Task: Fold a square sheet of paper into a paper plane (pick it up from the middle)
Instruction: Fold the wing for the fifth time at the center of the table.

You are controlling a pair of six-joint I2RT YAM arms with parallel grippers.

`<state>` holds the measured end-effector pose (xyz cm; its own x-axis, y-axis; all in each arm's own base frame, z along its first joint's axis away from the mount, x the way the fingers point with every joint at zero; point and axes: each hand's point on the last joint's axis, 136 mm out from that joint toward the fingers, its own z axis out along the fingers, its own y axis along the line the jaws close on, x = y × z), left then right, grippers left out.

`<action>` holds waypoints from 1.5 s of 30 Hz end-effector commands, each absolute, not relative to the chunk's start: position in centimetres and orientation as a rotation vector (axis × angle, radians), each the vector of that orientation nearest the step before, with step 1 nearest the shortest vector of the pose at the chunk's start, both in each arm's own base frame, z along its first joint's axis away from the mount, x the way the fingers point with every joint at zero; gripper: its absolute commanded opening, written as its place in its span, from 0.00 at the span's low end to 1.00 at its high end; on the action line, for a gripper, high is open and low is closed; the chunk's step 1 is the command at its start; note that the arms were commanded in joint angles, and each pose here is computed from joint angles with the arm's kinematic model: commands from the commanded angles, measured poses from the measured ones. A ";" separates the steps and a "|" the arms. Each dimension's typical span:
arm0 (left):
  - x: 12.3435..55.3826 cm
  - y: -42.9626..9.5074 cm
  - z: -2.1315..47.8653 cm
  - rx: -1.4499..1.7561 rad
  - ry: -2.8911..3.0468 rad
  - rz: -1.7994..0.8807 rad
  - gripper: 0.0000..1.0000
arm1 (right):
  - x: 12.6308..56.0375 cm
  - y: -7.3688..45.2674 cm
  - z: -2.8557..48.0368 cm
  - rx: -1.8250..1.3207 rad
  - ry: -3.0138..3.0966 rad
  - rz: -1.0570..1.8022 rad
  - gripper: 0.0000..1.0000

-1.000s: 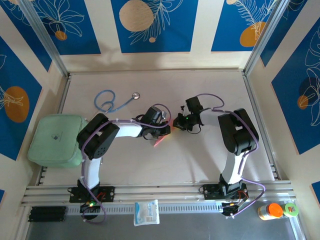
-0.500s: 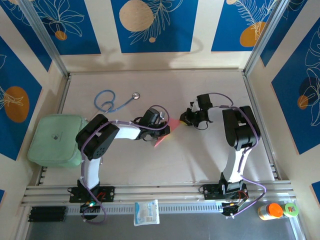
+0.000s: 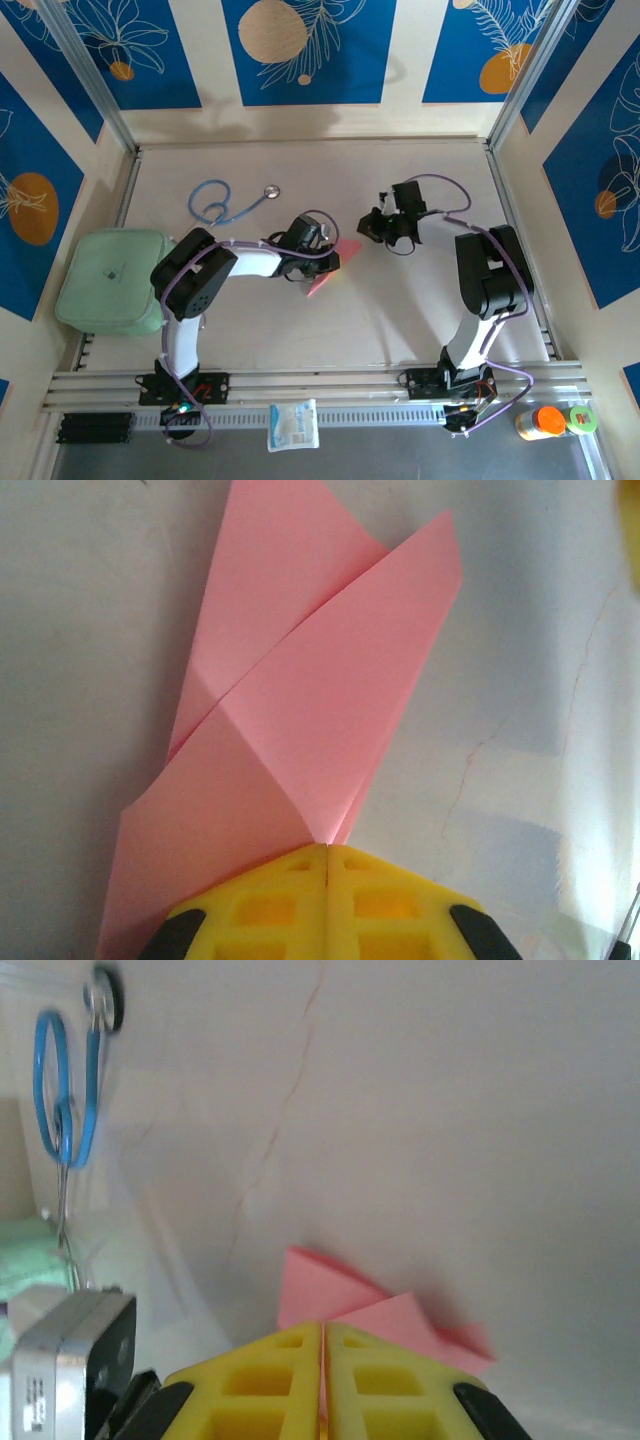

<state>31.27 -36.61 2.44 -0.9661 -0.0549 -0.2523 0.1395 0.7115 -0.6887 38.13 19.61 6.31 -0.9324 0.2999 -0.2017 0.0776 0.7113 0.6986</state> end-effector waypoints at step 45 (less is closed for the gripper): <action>30.1 -32.6 3.7 0.077 2.708 -1.094 0.11 | 35.0 19.9 -1.6 0.390 2.957 0.891 0.08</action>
